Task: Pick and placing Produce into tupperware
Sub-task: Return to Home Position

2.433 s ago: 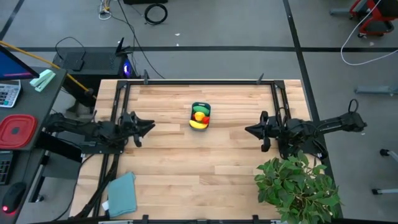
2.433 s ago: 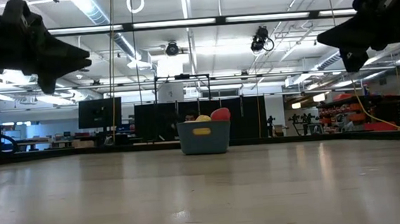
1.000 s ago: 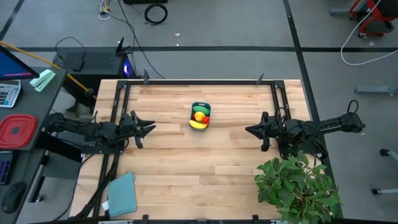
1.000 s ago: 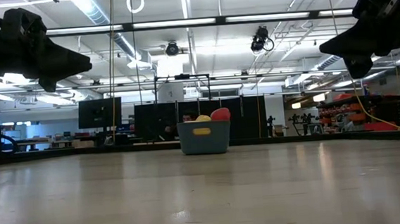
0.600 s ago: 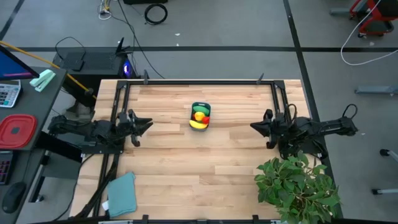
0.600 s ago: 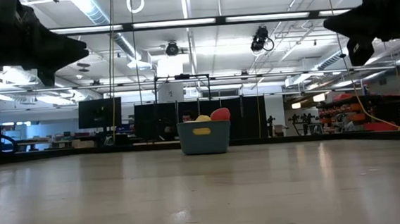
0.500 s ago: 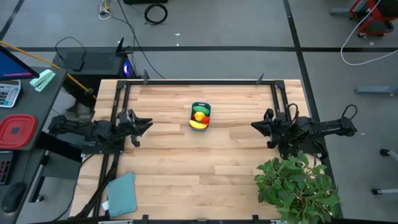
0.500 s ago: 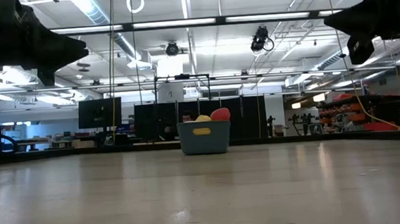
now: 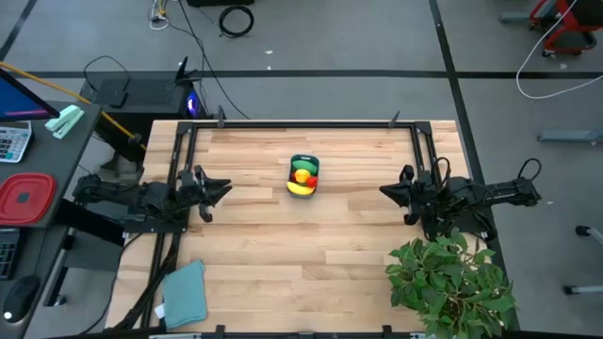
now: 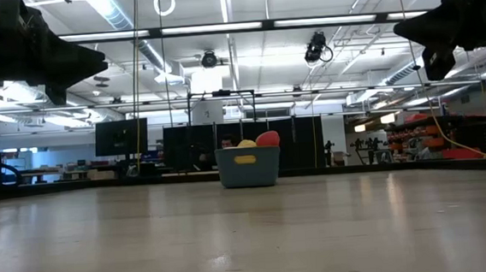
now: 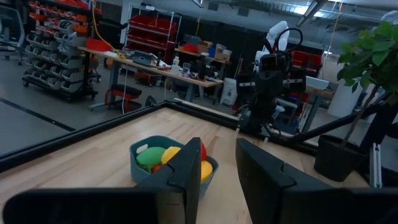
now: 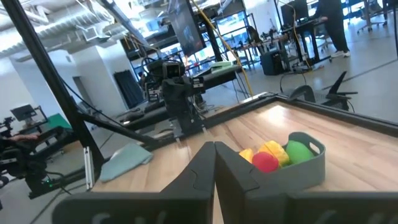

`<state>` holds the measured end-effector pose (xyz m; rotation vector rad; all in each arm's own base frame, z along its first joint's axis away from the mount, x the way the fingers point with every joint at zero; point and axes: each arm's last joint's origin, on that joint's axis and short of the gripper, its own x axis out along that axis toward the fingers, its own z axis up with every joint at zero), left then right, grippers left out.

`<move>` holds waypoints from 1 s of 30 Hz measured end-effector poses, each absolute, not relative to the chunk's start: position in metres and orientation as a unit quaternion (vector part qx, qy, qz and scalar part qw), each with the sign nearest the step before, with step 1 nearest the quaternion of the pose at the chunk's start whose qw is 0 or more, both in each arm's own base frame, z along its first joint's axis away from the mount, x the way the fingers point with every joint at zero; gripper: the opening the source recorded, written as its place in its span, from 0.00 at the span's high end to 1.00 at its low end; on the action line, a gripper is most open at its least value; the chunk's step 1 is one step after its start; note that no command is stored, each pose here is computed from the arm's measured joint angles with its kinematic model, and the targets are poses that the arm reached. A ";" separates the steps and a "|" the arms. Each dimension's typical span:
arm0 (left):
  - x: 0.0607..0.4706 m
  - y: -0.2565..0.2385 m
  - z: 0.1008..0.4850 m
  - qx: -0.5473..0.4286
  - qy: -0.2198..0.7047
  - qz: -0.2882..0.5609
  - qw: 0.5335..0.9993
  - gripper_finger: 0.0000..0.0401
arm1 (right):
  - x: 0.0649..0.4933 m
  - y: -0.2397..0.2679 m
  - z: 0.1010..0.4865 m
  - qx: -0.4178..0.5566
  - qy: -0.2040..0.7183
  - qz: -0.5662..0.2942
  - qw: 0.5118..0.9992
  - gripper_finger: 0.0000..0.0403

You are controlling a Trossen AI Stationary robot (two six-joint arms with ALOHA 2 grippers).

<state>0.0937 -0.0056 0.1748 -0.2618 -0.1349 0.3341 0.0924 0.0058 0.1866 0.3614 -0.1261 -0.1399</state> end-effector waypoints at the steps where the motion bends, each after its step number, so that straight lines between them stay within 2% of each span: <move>1: 0.094 -0.006 0.175 -0.129 -0.067 0.166 0.975 0.73 | 0.092 0.006 0.187 0.180 -0.063 -0.070 0.979 0.96; 30: 0.094 -0.006 0.175 -0.130 -0.067 0.166 0.975 0.73 | 0.096 0.006 0.183 0.174 -0.041 -0.073 0.981 0.96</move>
